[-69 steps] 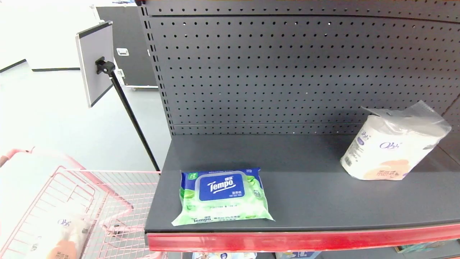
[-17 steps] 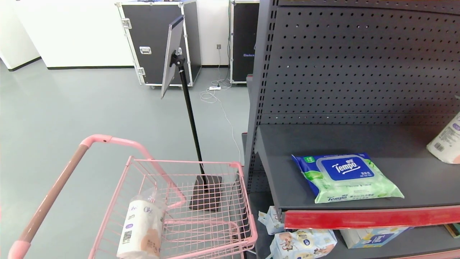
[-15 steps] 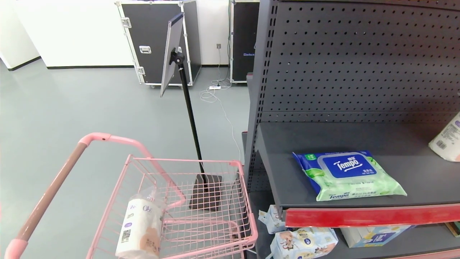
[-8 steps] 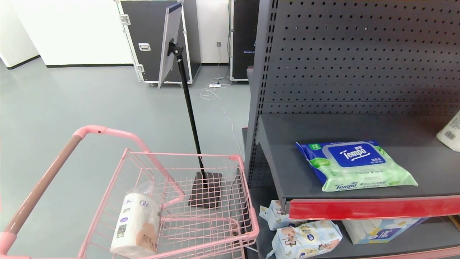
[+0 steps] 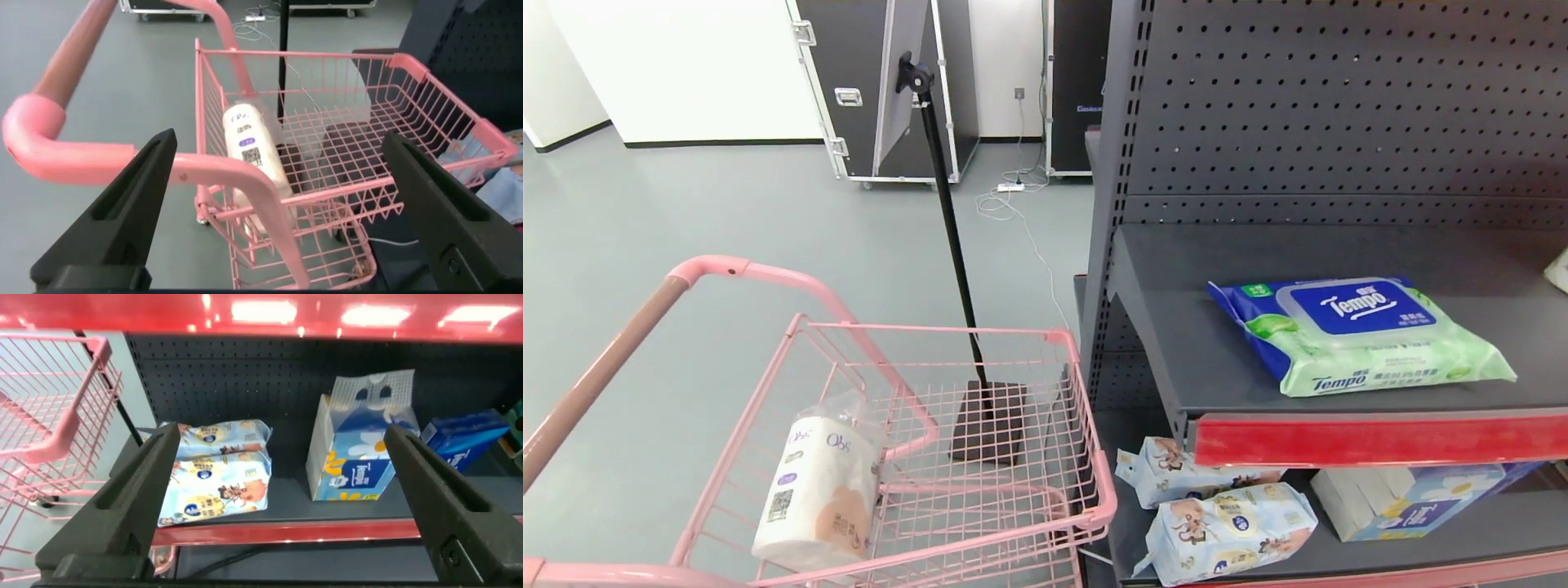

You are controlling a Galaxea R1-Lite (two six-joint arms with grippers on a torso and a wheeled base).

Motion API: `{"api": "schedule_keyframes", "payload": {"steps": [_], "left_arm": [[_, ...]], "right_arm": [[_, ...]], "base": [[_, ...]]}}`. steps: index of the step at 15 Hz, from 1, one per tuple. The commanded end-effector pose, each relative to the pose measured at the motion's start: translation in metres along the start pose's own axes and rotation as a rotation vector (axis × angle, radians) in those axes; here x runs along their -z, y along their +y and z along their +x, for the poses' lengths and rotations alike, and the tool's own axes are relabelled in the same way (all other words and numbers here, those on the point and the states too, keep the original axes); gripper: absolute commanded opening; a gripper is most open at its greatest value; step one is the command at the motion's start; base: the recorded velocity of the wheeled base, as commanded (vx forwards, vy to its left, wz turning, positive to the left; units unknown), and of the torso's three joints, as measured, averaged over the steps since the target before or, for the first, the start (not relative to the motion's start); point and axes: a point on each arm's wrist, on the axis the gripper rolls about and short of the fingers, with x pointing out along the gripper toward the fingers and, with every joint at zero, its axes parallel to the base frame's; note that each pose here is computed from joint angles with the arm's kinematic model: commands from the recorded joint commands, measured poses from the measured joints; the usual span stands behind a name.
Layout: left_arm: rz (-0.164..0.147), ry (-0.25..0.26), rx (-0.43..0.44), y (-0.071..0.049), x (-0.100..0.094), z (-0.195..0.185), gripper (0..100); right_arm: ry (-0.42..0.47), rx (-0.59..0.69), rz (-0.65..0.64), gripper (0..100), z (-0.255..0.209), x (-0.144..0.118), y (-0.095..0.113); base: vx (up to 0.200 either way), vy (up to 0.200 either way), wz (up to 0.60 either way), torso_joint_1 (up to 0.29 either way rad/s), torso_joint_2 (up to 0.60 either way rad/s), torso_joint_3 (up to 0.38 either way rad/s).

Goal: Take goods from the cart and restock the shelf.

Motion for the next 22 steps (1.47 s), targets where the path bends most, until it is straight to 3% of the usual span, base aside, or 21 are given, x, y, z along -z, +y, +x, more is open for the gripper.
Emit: {"api": "schedule_keyframes", "payload": {"steps": [1,7,15,16,17,18,19,20,21,22], "left_arm": [[0.000,0.001,0.000,0.000,0.000,0.000,100],[0.000,0.003,0.000,0.000,0.000,0.000,100],[0.009,-0.002,0.017,0.000,0.000,0.000,100],[-0.002,-0.119,0.009,0.000,-0.028,-0.009,100],[-0.053,-0.184,0.025,0.001,-0.085,-0.016,100],[-0.158,-0.151,0.059,0.000,-0.134,-0.003,100],[-0.176,-0.120,0.067,0.000,-0.159,0.012,100],[-0.164,-0.007,0.057,-0.002,-0.180,0.053,100],[-0.158,0.012,0.059,-0.003,-0.183,0.060,100],[-0.116,0.106,0.061,-0.005,-0.198,0.103,100]], "right_arm": [[0.001,0.001,0.000,100,0.000,0.000,0.000],[0.001,0.001,0.000,100,0.000,0.000,0.000],[0.001,0.001,0.001,100,0.000,0.000,0.000],[0.002,0.002,0.001,100,0.000,0.000,0.000],[0.001,0.001,0.000,100,0.000,0.000,0.000],[0.001,0.001,0.000,100,0.000,0.000,0.000],[0.001,0.001,0.001,100,0.000,0.000,0.000],[0.001,0.001,0.000,100,0.000,0.000,0.000],[0.001,0.001,0.000,100,0.000,0.000,0.000],[0.001,0.001,0.001,100,0.000,0.000,0.000]], "base": [[0.000,0.000,0.00,-0.178,0.52,0.349],[0.000,0.000,0.00,-0.152,0.51,0.354],[0.000,0.000,0.00,-0.013,0.05,0.039],[0.000,0.000,0.00,0.000,0.00,0.000],[0.000,0.000,0.00,0.000,0.00,0.000],[0.000,0.000,0.00,0.000,0.00,0.000],[0.000,0.000,0.00,0.000,0.00,0.000],[0.000,0.000,0.00,0.000,0.00,0.000],[0.000,0.000,0.00,0.000,0.00,0.000],[0.000,0.000,0.00,0.000,0.00,0.000]]}}
